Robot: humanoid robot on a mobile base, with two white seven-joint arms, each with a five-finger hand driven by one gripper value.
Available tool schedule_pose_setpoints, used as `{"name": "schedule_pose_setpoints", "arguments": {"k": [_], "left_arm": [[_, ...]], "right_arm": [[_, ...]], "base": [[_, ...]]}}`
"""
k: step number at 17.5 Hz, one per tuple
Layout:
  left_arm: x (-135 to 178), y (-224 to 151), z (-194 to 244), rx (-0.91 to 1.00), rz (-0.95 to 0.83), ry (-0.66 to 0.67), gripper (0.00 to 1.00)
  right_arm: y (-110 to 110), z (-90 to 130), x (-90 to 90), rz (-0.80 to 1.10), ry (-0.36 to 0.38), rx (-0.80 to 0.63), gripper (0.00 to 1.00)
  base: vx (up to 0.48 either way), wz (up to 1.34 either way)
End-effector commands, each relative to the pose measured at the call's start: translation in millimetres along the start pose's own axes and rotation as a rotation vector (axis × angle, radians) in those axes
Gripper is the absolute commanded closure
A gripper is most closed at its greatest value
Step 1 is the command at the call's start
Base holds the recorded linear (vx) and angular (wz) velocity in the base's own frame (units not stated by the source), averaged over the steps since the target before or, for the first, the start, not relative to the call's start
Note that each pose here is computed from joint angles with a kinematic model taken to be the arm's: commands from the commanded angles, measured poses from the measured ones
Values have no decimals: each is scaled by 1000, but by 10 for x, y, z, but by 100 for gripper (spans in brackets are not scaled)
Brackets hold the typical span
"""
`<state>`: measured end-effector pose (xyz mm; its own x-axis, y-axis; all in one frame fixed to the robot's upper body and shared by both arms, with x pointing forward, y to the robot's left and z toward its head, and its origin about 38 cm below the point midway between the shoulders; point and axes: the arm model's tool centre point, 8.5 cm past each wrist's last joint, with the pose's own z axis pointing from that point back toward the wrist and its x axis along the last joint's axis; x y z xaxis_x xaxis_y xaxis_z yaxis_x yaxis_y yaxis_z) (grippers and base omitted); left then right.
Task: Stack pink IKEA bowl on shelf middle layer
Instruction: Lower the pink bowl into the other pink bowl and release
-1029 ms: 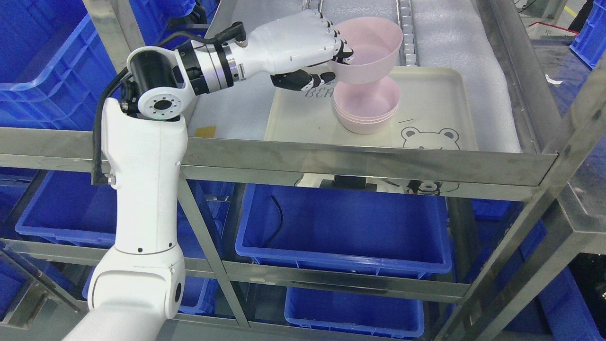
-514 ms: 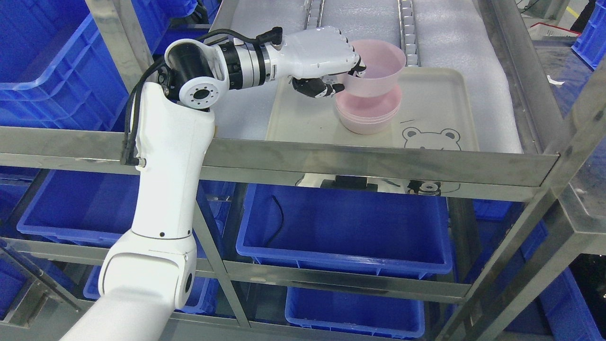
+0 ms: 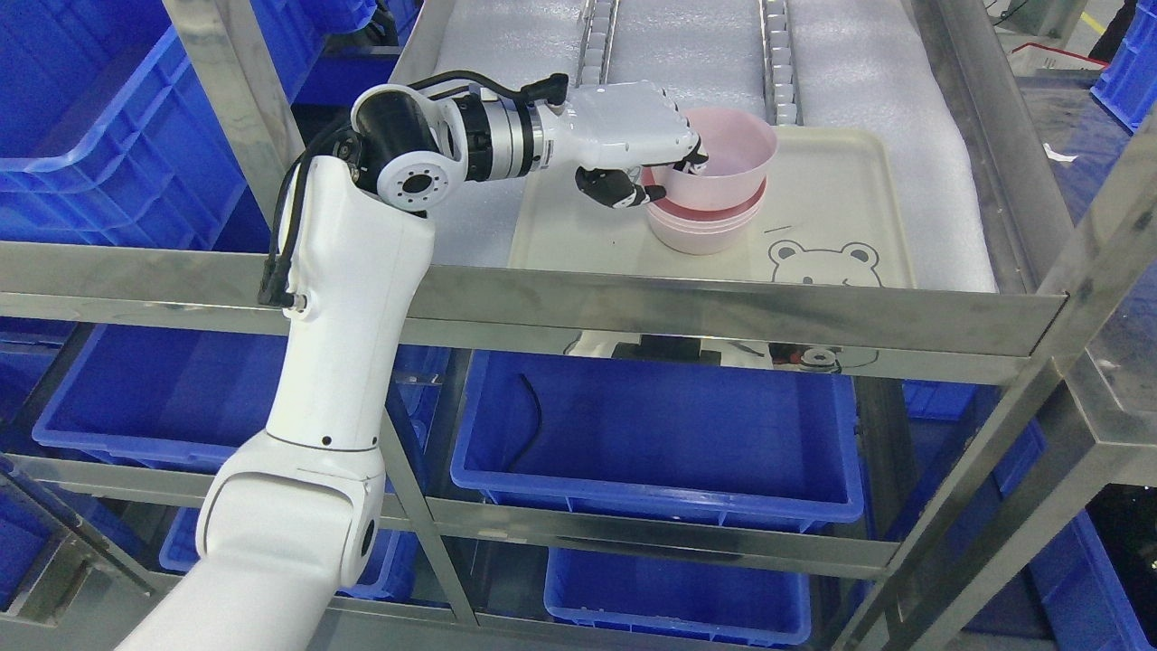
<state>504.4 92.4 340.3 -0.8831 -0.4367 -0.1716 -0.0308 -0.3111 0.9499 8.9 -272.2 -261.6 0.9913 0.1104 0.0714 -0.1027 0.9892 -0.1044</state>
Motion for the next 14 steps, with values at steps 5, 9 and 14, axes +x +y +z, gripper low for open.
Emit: {"name": "schedule_pose_setpoints", "arguments": {"k": [5,9,14], "left_arm": [[-119,-79,24,-21,34,18,60],[-239,66,157,34,41,51,50],[-410,249,434,250,92,91,18]], "right_arm": [[-114,-5,29,1,-13,-18,0],[-113,-4,19,1,-12,-18,0],[-114,-5,29,1,-13,-18,0]], "base": [[0,0],[0,0],[0,0]]}}
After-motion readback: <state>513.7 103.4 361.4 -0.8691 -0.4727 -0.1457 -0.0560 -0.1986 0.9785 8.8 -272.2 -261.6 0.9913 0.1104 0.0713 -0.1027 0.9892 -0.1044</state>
